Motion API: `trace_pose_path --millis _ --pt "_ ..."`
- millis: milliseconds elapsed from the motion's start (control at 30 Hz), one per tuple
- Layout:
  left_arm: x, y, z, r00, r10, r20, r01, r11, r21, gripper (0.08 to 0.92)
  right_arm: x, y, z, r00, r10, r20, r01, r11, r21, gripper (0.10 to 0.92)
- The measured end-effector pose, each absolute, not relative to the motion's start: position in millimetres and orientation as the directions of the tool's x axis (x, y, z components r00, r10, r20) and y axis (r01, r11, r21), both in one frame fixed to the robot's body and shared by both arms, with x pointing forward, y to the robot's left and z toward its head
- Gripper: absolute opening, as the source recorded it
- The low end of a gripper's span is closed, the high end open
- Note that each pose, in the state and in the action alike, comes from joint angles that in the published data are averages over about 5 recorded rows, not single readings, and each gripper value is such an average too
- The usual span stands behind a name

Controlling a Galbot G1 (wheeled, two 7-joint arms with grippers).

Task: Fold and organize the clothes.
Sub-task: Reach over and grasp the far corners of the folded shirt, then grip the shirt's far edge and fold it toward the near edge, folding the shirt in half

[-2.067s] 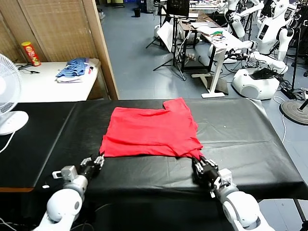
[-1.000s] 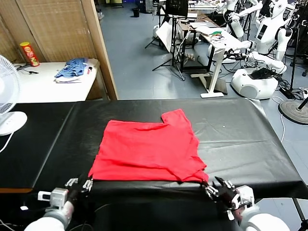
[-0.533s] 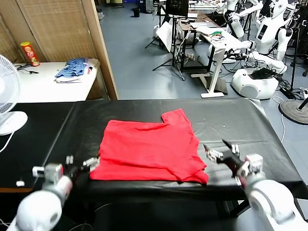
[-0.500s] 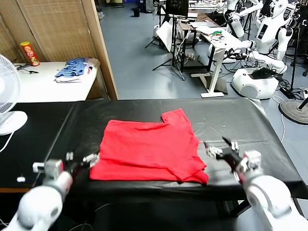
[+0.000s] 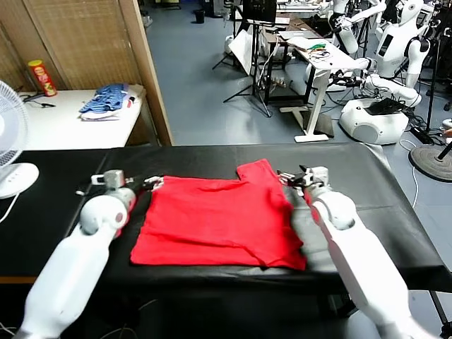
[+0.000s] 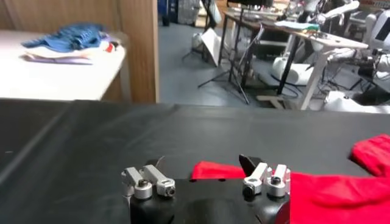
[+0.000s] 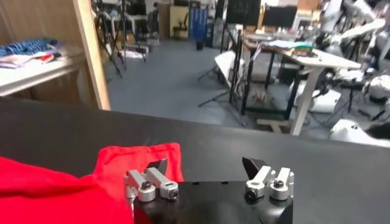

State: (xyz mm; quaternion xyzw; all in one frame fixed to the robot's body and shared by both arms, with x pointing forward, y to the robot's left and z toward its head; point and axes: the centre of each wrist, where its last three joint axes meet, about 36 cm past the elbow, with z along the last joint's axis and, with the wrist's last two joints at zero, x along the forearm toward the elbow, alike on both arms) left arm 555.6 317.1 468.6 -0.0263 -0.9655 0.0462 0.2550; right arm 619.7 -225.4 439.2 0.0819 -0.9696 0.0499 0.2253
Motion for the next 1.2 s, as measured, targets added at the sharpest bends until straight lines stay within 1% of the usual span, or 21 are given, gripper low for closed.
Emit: trace_pose_path --millis 167,233,300,333,367,400,467,567,667,733,767,833,867,1033,1100,1200 --pt "583.5 317.1 455.1 -0.835 0.091 0.542 0.039 0.993 -0.107 0.798 638.9 -212.1 428.4 -0.865 -0.141 0.481 -0.184 0.982 -0.043 0.798" --pt "590.8 316.1 451.6 -0.830 0.090 0.551 0.036 0.994 -0.108 0.798 642.6 -209.8 425.0 -0.859 -0.144 0.492 -0.183 0.983 -0.033 0.797" --pt "596.8 314.3 449.2 -0.827 0.089 0.555 0.033 0.993 -0.111 0.790 645.3 -208.4 422.5 -0.853 -0.142 0.503 -0.176 0.984 -0.022 0.779" --pt "599.3 313.5 447.9 -0.825 0.090 0.558 0.032 0.993 -0.113 0.767 646.3 -207.8 421.3 -0.850 -0.139 0.507 -0.172 0.985 -0.017 0.770" --pt "601.6 312.8 446.6 -0.824 0.091 0.560 0.032 0.993 -0.114 0.744 647.1 -207.2 420.3 -0.848 -0.138 0.511 -0.167 0.986 -0.012 0.744" --pt "603.7 312.4 445.1 -0.822 0.093 0.562 0.032 0.993 -0.117 0.704 647.7 -206.9 419.3 -0.847 -0.136 0.514 -0.163 0.987 -0.008 0.719" --pt "607.0 312.3 441.9 -0.818 0.098 0.567 0.032 0.992 -0.125 0.599 648.3 -206.3 417.8 -0.845 -0.138 0.517 -0.161 0.987 0.000 0.663" --pt "608.2 311.4 437.2 -0.810 0.119 0.574 0.047 0.989 -0.139 0.431 648.6 -205.2 415.6 -0.842 -0.147 0.519 -0.166 0.986 0.010 0.530" --pt "606.2 308.9 433.4 -0.805 0.134 0.579 0.067 0.988 -0.136 0.263 648.6 -204.7 414.3 -0.845 -0.152 0.513 -0.168 0.986 0.017 0.365" --pt "605.2 307.1 432.0 -0.804 0.133 0.580 0.073 0.989 -0.127 0.172 648.1 -205.0 413.7 -0.851 -0.152 0.503 -0.165 0.986 0.019 0.250" --pt "605.0 306.4 431.6 -0.805 0.131 0.579 0.074 0.990 -0.122 0.146 647.5 -205.4 413.5 -0.855 -0.152 0.496 -0.164 0.986 0.020 0.202" --pt "605.0 306.2 431.2 -0.809 0.123 0.574 0.074 0.991 -0.108 0.125 645.8 -207.1 413.7 -0.866 -0.156 0.474 -0.164 0.986 0.024 0.139" --pt "605.2 306.6 431.3 -0.814 0.118 0.569 0.074 0.992 -0.099 0.127 644.6 -208.4 414.5 -0.873 -0.164 0.460 -0.169 0.985 0.030 0.124" --pt "605.0 310.5 436.3 -0.845 0.084 0.528 0.069 0.996 -0.048 0.128 638.9 -215.8 426.7 -0.895 -0.234 0.381 -0.221 0.972 0.078 0.122" --pt "602.7 313.4 439.1 -0.853 0.074 0.517 0.063 0.997 -0.038 0.128 636.1 -220.1 432.6 -0.896 -0.250 0.368 -0.233 0.968 0.090 0.122" --pt "597.3 319.4 445.6 -0.860 0.070 0.506 0.056 0.997 -0.044 0.128 628.0 -228.1 439.6 -0.896 -0.249 0.367 -0.231 0.968 0.095 0.122"
